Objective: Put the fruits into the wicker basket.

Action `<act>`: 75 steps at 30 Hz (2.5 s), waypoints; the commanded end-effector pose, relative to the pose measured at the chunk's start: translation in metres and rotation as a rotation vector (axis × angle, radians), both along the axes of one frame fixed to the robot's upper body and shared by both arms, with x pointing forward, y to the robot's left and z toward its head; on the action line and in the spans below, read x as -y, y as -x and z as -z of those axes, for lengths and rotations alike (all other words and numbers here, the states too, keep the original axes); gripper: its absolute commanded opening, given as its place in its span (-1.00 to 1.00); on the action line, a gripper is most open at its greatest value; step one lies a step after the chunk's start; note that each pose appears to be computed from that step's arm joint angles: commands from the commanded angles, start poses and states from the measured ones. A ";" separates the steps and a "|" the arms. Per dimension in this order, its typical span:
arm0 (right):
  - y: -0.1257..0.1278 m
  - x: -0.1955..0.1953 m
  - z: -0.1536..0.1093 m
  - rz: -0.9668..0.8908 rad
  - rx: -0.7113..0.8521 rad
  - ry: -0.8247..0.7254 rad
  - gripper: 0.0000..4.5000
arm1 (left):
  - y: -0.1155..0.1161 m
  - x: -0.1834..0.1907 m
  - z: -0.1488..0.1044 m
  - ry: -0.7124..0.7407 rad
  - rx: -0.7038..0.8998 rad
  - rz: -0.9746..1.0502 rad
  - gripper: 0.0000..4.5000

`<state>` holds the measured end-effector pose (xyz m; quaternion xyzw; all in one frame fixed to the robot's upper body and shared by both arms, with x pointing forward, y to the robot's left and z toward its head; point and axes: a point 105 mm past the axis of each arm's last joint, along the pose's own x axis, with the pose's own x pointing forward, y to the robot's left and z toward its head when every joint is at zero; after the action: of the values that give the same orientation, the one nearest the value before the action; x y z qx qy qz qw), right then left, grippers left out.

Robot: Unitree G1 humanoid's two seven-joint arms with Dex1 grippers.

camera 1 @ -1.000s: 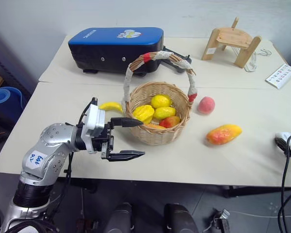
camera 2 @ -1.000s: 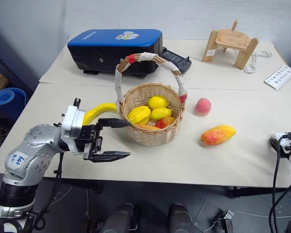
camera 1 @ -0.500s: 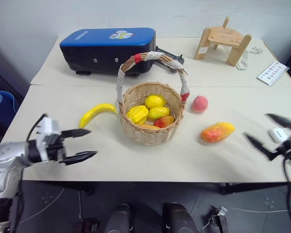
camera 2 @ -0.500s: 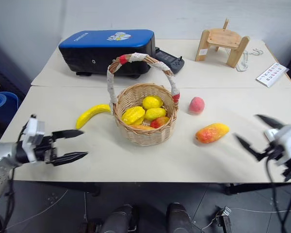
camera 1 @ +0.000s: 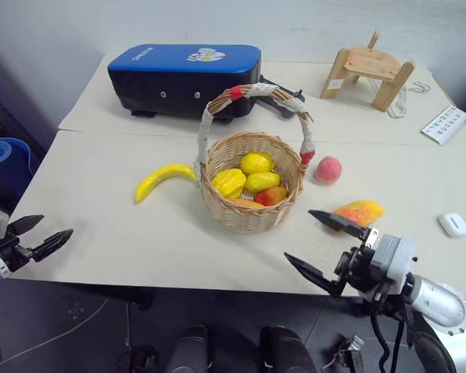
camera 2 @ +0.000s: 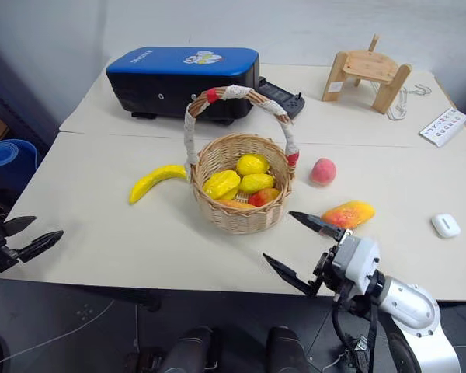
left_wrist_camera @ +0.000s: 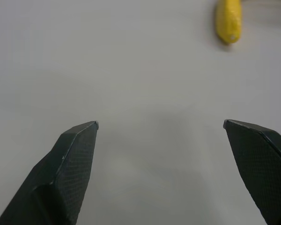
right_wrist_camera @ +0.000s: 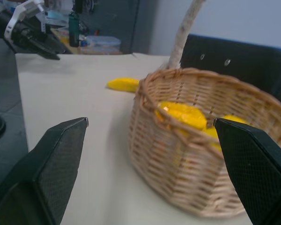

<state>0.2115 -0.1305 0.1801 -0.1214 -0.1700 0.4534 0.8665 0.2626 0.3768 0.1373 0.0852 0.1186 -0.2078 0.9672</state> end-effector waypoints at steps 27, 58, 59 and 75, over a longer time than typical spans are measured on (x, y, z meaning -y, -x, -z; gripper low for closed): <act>-0.011 0.011 -0.024 0.129 0.062 0.006 1.00 | -0.144 0.111 -0.022 -0.238 -0.210 0.214 -0.61; -0.018 0.057 -0.015 0.319 0.046 0.024 1.00 | -0.077 0.300 -0.114 -0.225 0.255 0.596 -0.76; -0.018 0.056 -0.015 0.321 0.049 0.023 1.00 | -0.078 0.302 -0.113 -0.236 0.251 0.600 -0.76; -0.002 0.093 -0.005 0.503 0.001 0.045 1.00 | -0.041 0.286 -0.141 -0.097 0.337 0.925 0.74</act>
<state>0.2181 -0.2125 0.1776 -0.1705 -0.1143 0.2452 0.9475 0.3214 0.0846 0.2628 0.2041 -0.0382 -0.5600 0.8021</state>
